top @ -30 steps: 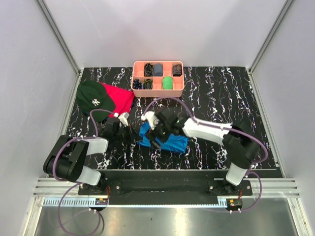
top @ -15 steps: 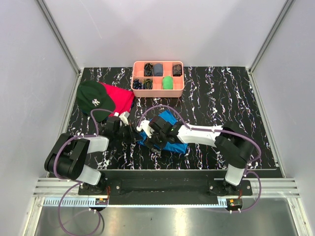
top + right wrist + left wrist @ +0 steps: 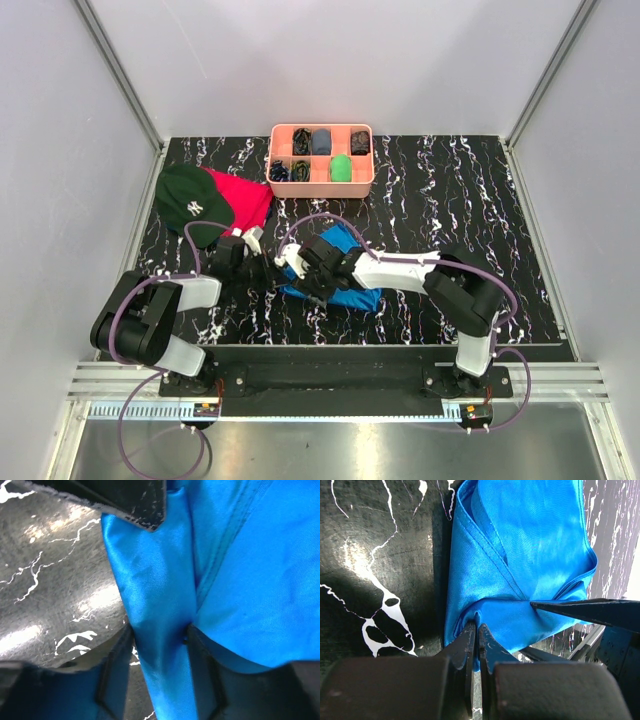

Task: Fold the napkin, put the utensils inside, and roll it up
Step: Roll the napkin with the utensil

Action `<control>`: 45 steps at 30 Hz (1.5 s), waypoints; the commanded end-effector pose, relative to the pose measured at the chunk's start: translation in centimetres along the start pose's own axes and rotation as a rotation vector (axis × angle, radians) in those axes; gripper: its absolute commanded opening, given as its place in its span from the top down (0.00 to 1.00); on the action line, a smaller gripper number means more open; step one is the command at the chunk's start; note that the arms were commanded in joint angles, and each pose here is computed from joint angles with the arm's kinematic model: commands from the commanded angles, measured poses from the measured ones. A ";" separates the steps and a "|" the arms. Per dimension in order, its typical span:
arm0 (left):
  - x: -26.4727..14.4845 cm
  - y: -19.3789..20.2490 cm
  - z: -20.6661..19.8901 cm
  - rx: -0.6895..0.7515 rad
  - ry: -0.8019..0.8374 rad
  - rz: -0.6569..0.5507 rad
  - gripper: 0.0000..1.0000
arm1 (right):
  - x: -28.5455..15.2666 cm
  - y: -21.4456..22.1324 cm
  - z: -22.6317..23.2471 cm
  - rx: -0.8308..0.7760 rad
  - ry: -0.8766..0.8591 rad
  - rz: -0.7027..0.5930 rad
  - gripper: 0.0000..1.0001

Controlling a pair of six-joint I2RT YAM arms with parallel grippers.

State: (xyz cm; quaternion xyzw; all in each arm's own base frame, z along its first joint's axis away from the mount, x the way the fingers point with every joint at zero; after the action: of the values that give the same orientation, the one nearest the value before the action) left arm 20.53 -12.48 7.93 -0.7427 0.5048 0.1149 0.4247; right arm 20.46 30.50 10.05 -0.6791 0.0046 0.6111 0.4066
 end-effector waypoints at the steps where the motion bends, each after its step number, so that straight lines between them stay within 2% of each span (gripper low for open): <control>1: -0.2 0.4 0.4 0.004 -0.043 0.037 0.99 | 1.1 1.1 -0.7 0.024 0.027 0.086 0.52; 4: -0.4 -0.3 -0.1 0.010 -0.032 0.017 0.95 | 1.5 1.6 -0.6 0.038 -0.002 0.142 0.58; 6: -0.7 -1.2 -0.6 0.021 -0.029 -0.002 0.86 | 1.6 1.8 -0.3 0.047 -0.039 0.163 0.60; 7: -0.8 -1.6 -0.7 0.027 -0.049 -0.016 0.79 | 1.5 1.8 -0.1 0.054 -0.066 0.179 0.62; 10: -1.8 -2.6 -1.2 0.051 -0.101 -0.049 0.71 | 1.4 2.0 0.1 0.073 -0.106 0.219 0.63; 14: -3.3 -3.0 -1.9 0.071 -0.136 -0.105 0.55 | 1.4 2.3 0.5 0.099 -0.182 0.259 0.64; 21: -4.5 -1.1 -1.2 0.056 -0.203 -0.126 0.46 | 1.2 2.2 0.6 0.149 -0.313 0.288 0.64; 28: -4.5 0.4 -1.0 0.028 -0.158 -0.115 0.34 | 1.1 1.6 0.0 0.220 -0.422 0.314 0.65; 33: -4.1 1.3 -1.0 -0.006 -0.090 -0.111 0.33 | 1.5 1.9 -0.7 0.269 -0.457 0.354 0.65; 40: -3.5 2.0 -0.3 -0.014 -0.095 -0.103 0.34 | 1.9 1.8 -0.8 0.301 -0.521 0.377 0.66; 45: -3.0 2.4 -0.2 -0.027 -0.049 -0.078 0.44 | 2.3 1.8 -1.5 0.328 -0.552 0.385 0.66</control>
State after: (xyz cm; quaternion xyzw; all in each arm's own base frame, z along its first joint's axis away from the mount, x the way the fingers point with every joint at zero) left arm 17.21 -10.76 9.18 -0.7631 0.4485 0.1377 0.4445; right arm 21.54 30.81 9.15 -0.4149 0.0668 0.8168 0.3953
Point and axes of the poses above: each gripper's point midway between its finger pads, its own x axis out along the fingers, its own z axis along the line the jaws close on, y = z × x, the point moved 10 cm from there along -x, back along the fingers, and after that the axes turned 12 degrees about x, right-handed, at the moved point
